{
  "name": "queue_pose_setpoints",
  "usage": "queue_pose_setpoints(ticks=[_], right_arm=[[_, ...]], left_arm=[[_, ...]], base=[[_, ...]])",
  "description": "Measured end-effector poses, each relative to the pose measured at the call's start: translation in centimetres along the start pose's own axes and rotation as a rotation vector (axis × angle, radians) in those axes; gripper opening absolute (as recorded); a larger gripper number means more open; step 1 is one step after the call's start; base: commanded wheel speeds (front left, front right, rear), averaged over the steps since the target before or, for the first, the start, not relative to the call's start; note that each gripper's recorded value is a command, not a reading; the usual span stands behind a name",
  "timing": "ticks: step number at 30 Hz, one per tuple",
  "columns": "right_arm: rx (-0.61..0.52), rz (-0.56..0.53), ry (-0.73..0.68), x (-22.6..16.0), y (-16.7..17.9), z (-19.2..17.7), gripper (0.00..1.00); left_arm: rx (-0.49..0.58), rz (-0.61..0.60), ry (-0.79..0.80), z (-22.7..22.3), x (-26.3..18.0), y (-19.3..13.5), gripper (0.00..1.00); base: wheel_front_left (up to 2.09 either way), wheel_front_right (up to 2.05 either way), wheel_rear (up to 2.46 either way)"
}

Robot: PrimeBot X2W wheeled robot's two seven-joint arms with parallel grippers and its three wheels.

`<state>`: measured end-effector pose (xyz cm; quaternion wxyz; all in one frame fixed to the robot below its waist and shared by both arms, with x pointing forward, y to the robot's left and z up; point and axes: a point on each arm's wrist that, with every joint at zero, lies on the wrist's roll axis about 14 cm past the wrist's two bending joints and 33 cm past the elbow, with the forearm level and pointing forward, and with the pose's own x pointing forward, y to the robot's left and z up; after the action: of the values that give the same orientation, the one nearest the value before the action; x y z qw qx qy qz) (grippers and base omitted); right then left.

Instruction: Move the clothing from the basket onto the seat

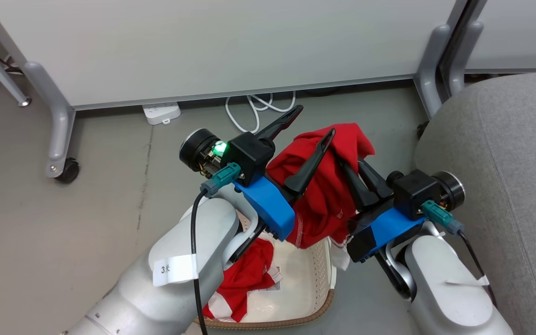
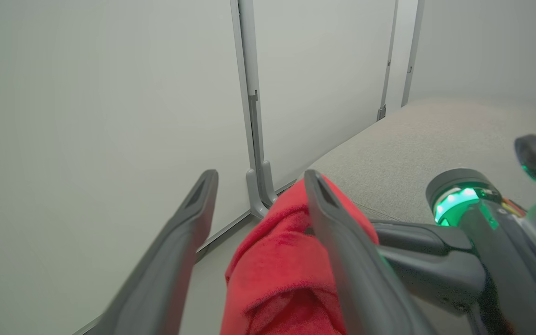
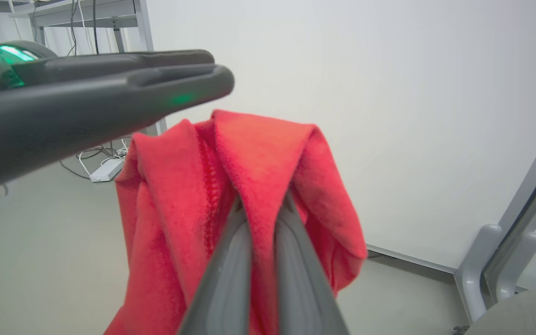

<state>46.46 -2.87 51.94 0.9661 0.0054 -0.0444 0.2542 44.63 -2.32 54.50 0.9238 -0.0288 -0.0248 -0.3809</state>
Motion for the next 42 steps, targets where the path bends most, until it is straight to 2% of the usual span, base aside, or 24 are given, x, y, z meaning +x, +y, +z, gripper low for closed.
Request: queue_pose_setpoints(ticks=[8, 18, 31, 42], right_arm=[[-0.011, -0.105, -0.013, -1.0, -3.7, 0.3, 0.0], [-0.052, -0.293, -0.041, -4.0, -10.0, 1.5, 0.0], [-0.123, -0.569, -0.047, -12.0, -17.5, 3.0, 0.0], [-0.18, -0.777, -0.014, -19.8, -21.4, 3.6, 0.0]], left_arm=[[0.011, -0.052, 0.002, -0.7, 1.4, -1.1, 1.0], [0.001, -0.158, 0.01, -2.2, 3.6, -3.9, 1.0], [-0.035, -0.344, 0.026, -4.3, 5.5, -9.7, 1.0], [-0.067, -0.517, 0.037, -5.5, 6.0, -15.5, 1.0]], base=[[0.0, 0.0, 0.0], [0.0, 0.0, 0.0], [0.0, 0.0, 0.0], [0.0, 0.0, 0.0]])
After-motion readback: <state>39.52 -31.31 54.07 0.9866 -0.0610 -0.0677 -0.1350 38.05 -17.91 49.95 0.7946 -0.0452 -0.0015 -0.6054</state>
